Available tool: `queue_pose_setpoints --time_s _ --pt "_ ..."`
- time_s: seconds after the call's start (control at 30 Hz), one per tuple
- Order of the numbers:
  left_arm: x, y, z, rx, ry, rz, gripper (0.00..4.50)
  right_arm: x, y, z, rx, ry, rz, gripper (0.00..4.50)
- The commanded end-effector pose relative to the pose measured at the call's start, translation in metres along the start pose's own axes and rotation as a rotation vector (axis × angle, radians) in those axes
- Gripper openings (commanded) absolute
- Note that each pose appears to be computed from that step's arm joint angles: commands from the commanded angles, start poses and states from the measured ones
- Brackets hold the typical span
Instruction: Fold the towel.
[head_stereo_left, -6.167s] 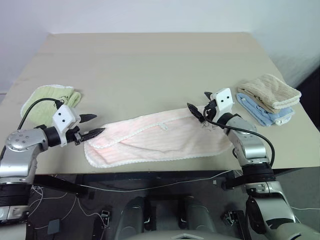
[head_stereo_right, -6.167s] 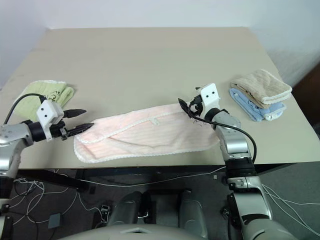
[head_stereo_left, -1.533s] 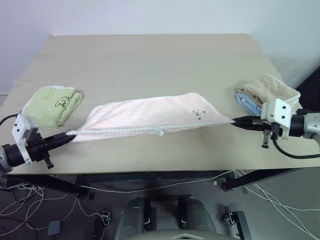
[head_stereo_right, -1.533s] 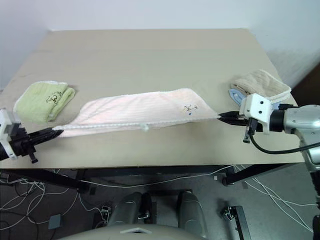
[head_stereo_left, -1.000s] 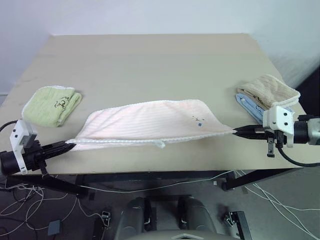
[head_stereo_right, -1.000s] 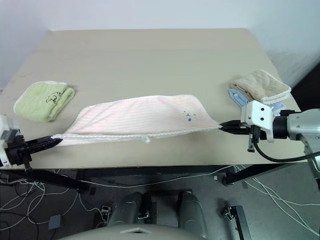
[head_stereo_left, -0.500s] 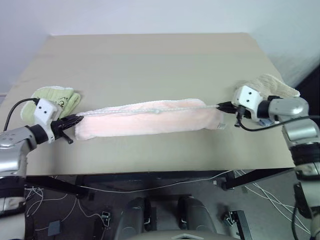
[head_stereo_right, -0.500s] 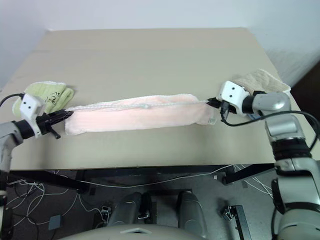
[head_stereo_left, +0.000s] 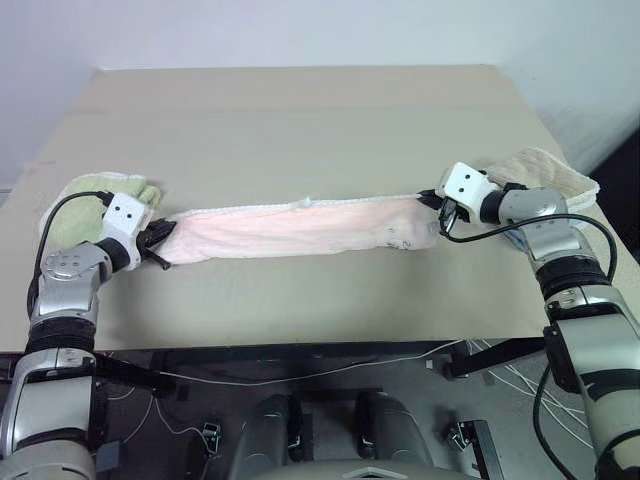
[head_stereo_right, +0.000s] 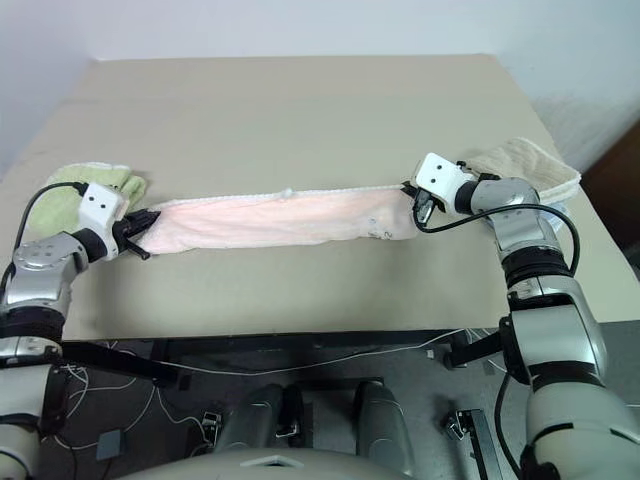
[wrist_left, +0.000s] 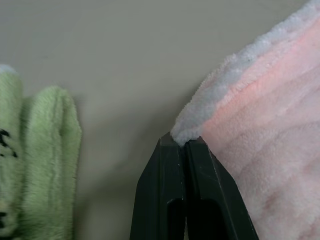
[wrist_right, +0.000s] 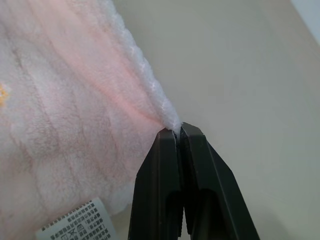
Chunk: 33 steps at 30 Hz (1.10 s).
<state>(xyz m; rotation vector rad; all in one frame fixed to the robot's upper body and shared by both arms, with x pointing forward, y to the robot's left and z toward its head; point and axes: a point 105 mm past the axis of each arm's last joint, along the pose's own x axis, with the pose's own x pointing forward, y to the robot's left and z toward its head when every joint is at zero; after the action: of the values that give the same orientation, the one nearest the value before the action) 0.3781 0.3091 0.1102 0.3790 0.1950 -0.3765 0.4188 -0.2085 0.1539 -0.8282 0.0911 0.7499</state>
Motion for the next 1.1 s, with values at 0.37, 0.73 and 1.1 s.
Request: queue_pose_setpoints --time_s 0.37,0.73,1.1 --pt "-0.014 0.023 0.007 -0.017 -0.046 0.116 4.16 -0.03 -0.038 0.009 -0.061 -0.04 -0.232 4.22" --pt "-0.023 0.015 0.054 -0.022 -0.251 0.133 4.47 -0.07 -0.016 0.017 0.34 -0.17 -0.309 4.49" --pt "-0.023 -0.056 0.076 0.046 -0.357 -0.223 4.47 -0.077 0.048 0.033 1.195 -0.323 -0.205 4.49"
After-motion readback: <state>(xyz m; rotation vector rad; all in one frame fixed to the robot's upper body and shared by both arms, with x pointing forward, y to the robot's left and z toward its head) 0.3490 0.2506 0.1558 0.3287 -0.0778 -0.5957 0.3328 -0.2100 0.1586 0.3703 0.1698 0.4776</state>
